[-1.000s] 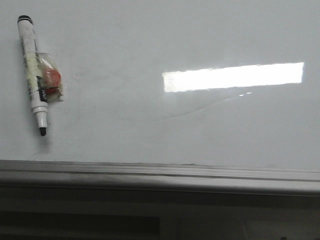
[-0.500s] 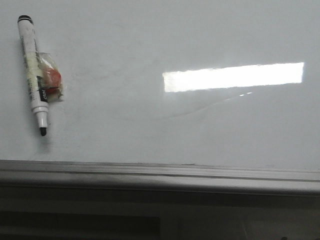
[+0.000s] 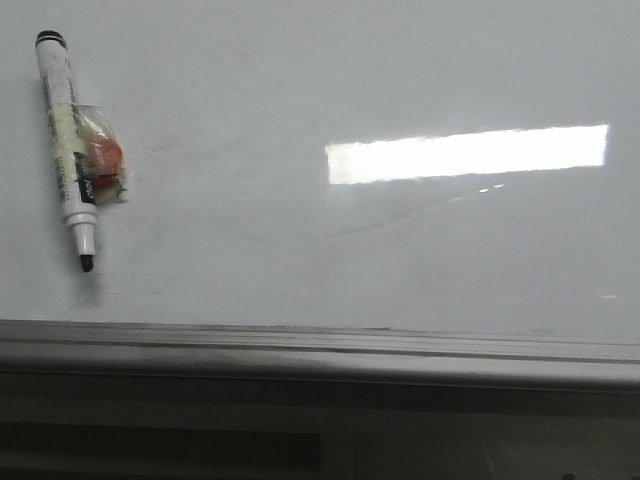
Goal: Write number 2 on whiteboard
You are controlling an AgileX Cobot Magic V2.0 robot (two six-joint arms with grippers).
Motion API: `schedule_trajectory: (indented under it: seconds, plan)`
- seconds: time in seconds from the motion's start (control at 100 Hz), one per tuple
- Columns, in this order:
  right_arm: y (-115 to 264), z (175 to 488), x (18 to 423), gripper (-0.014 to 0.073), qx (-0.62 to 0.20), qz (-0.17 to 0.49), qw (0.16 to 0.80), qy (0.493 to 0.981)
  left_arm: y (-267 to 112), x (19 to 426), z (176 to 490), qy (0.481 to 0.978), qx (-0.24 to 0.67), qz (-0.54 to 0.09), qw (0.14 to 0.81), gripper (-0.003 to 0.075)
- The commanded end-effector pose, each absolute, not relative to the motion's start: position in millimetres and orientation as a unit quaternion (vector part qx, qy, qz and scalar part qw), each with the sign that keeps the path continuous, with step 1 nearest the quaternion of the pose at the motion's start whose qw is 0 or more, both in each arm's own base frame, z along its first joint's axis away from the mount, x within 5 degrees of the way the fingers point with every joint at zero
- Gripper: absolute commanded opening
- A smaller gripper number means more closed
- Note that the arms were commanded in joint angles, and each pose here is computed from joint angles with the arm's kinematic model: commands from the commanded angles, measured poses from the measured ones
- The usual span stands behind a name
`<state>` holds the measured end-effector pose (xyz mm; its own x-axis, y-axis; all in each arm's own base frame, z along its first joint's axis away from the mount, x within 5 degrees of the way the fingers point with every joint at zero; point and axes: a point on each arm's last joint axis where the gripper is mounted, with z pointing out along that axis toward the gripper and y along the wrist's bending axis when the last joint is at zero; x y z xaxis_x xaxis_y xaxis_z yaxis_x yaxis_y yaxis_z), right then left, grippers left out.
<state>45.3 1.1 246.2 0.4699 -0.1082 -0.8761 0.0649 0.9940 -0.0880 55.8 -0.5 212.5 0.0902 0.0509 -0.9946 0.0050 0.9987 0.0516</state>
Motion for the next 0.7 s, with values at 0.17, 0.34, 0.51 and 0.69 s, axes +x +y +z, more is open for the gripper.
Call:
schedule_trajectory:
  seconds: [0.17,0.34,0.51,0.69]
  plan:
    - [1.3,252.8,40.9,-0.0051,-0.023,-0.058,0.865,0.499,1.7,52.3,220.4,0.611,-0.049,-0.054,0.788,-0.0020]
    - [-4.2,284.3,31.1,-0.0051,0.030,-0.039,0.776,0.629,0.8,44.8,252.1,0.598,-0.072,-0.095,0.792,-0.0020]
    - [-1.3,319.7,16.0,-0.0050,0.066,0.012,0.724,0.687,-3.3,38.5,287.5,0.650,-0.022,-0.061,0.758,-0.0020]
    - [4.8,331.6,8.2,-0.0051,0.078,0.062,0.692,0.715,-6.3,37.9,304.5,0.668,-0.034,-0.097,0.737,-0.0018]
